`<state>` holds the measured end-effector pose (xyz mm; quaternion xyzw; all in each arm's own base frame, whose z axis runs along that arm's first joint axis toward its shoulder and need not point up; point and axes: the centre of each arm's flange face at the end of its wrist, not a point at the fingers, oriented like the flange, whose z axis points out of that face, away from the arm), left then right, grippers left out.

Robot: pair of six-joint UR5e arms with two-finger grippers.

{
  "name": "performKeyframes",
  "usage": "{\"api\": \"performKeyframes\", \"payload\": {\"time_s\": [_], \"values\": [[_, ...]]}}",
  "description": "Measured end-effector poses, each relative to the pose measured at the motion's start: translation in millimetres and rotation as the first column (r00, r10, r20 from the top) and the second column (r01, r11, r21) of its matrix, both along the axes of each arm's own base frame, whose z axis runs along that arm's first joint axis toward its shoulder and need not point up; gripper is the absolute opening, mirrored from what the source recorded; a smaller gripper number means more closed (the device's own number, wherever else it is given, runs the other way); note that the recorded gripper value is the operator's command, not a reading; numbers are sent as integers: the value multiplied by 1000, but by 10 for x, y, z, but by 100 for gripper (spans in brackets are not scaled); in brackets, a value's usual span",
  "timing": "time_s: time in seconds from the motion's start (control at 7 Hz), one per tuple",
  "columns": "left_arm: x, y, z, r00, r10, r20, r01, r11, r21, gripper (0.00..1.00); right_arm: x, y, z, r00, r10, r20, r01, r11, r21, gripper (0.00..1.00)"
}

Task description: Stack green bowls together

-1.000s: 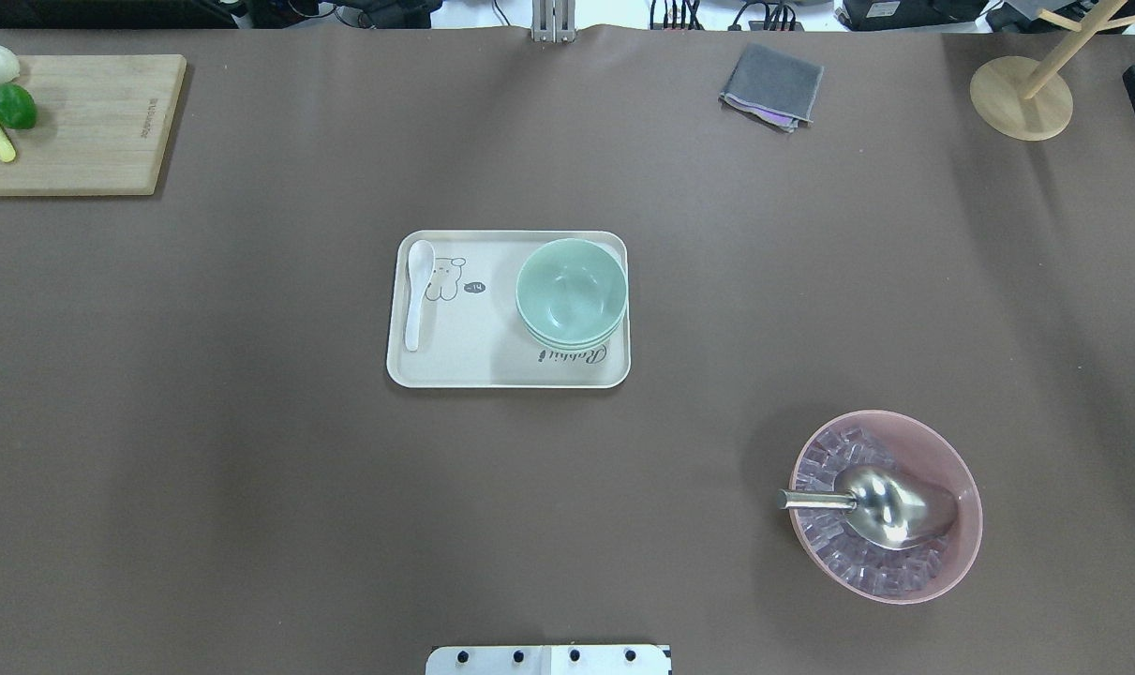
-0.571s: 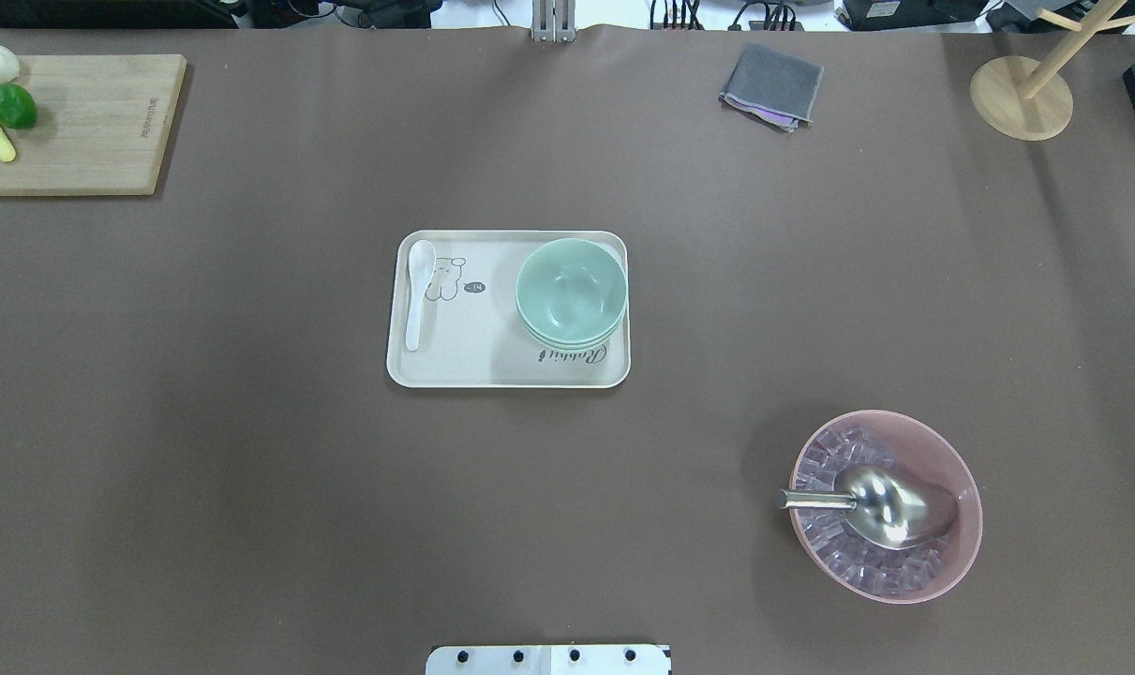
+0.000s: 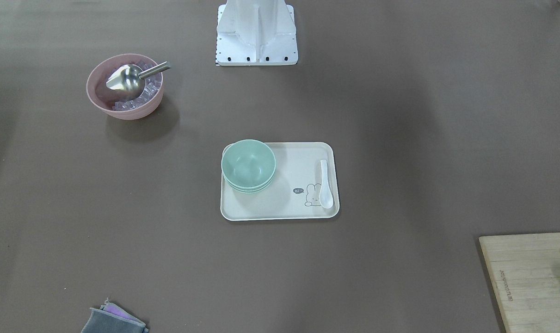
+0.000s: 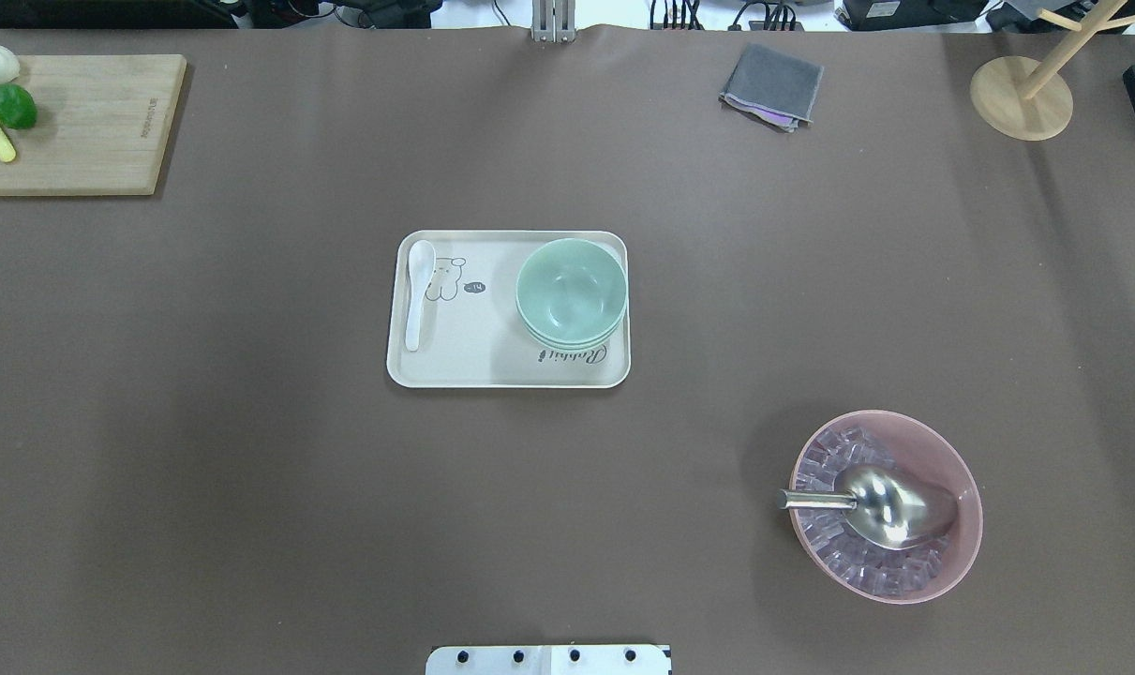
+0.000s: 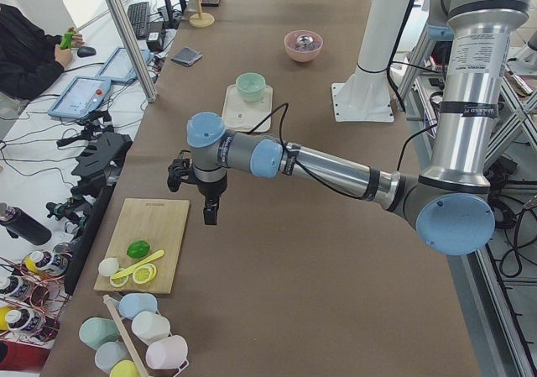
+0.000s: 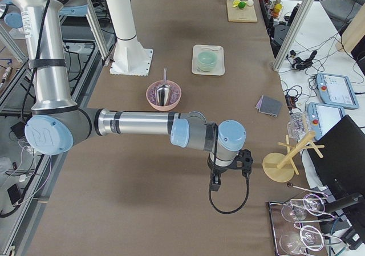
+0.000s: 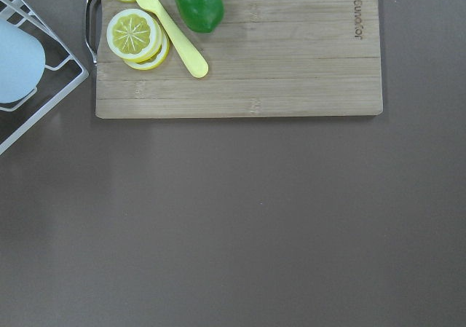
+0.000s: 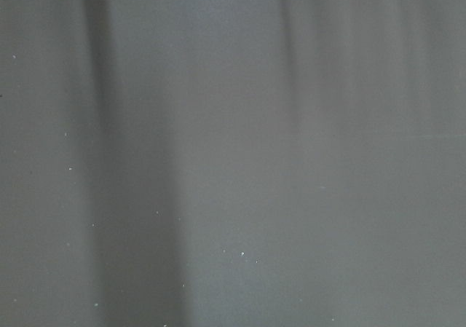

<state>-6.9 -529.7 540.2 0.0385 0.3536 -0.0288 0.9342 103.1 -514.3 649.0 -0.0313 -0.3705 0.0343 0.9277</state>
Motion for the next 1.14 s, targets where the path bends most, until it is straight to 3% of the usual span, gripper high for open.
{"api": "performKeyframes", "payload": {"time_s": [0.71, 1.14], "values": [[-418, 230, 588, 996, -71, 49, 76, 992, -104, 99, -101, 12, 74, 1000, -19, 2, 19, 1000, -20, 100], [-379, 248, 639, 998, -67, -5, 66, 990, -127, 99, -185, -19, 85, 999, -33, 5, 33, 999, -24, 100]]}}
